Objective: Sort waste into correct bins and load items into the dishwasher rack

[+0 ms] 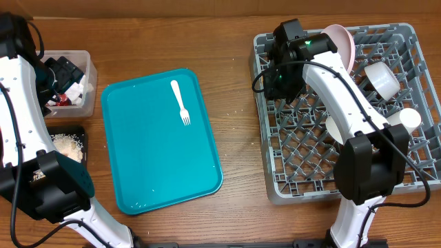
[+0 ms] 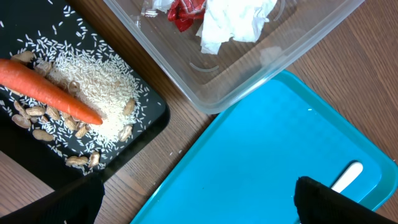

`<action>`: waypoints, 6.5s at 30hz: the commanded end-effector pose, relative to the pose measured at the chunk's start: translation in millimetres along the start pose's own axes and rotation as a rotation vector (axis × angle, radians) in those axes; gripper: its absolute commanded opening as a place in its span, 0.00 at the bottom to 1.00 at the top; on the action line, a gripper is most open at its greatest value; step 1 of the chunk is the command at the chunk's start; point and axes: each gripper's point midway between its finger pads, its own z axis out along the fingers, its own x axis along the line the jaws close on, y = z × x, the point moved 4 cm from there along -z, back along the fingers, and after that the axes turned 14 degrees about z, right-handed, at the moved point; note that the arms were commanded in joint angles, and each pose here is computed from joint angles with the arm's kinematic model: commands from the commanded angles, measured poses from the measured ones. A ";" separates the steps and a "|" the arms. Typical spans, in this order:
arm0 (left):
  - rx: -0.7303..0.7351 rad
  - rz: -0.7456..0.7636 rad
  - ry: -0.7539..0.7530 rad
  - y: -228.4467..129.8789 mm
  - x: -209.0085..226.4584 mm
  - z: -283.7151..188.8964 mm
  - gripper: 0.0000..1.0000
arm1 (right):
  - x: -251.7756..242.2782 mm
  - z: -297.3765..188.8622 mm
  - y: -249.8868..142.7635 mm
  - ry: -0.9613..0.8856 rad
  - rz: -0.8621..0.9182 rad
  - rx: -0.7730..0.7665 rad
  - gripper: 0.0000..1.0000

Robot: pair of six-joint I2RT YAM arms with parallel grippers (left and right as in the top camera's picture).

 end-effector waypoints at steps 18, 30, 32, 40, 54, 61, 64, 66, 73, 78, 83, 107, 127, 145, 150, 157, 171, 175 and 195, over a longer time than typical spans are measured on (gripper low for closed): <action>-0.029 -0.018 -0.017 0.9 -1.1 -12.1 1.00 | 215.8 3.5 -24.8 0.315 -0.224 -0.300 1.00; -0.029 -0.018 -0.017 0.9 -1.1 -12.1 1.00 | 221.9 116.8 -18.0 0.229 -0.261 -0.253 1.00; -0.029 -0.018 -0.017 0.9 -1.1 -12.1 1.00 | 220.8 123.2 -15.0 0.212 -0.259 -0.270 1.00; -0.029 -0.018 -0.017 0.8 -1.0 -12.1 1.00 | 229.4 152.2 -27.5 0.166 -0.304 -0.286 0.94; -0.029 -0.018 -0.017 0.9 -1.1 -12.1 1.00 | 232.1 200.4 -58.7 0.012 -0.364 -0.320 0.79; -0.029 -0.018 -0.017 0.8 -1.0 -12.1 1.00 | 219.6 208.6 -56.8 -0.047 -0.334 -0.322 0.57; -0.029 -0.018 -0.017 0.9 -1.1 -12.1 1.00 | 217.8 208.9 -57.2 -0.053 -0.331 -0.316 0.48; -0.029 -0.018 -0.017 0.8 -1.0 -12.1 1.00 | 216.1 209.1 -57.3 -0.059 -0.331 -0.311 0.43; -0.029 -0.018 -0.017 0.9 -1.1 -12.1 1.00 | 212.9 208.0 -58.4 -0.074 -0.329 -0.296 0.25; -0.029 -0.018 -0.017 0.9 -1.1 -12.1 1.00 | 215.1 194.4 -56.6 -0.085 -0.295 -0.278 0.06; -0.029 -0.018 -0.017 0.9 -1.1 -12.1 1.00 | 229.0 174.7 -56.7 -0.039 -0.295 -0.241 0.04; -0.029 -0.018 -0.017 0.9 -1.1 -12.1 1.00 | 224.1 131.3 -24.1 0.064 -0.264 -0.213 0.25; -0.029 -0.018 -0.017 0.9 -1.1 -12.1 1.00 | 215.3 77.5 -8.3 0.006 -0.245 -0.321 0.46; -0.029 -0.018 -0.017 0.9 -1.1 -12.1 1.00 | 195.7 116.2 -21.0 -0.046 -0.240 -0.263 0.36; -0.029 -0.018 -0.017 0.9 -1.1 -12.1 1.00 | 193.7 122.6 -23.7 -0.045 -0.233 -0.252 0.36; -0.029 -0.018 -0.017 0.9 -1.1 -12.1 1.00 | 193.4 126.1 -26.5 -0.035 -0.217 -0.237 0.36; -0.029 -0.018 -0.017 0.9 -1.1 -12.1 1.00 | 188.6 128.7 -40.1 -0.038 -0.221 -0.155 0.47; -0.029 -0.018 -0.017 0.8 -1.0 -12.1 1.00 | 187.1 129.4 -41.4 -0.044 -0.221 -0.147 0.52; -0.029 -0.018 -0.017 0.8 -1.0 -12.1 1.00 | 180.8 140.4 -58.7 -0.058 -0.177 -0.069 0.22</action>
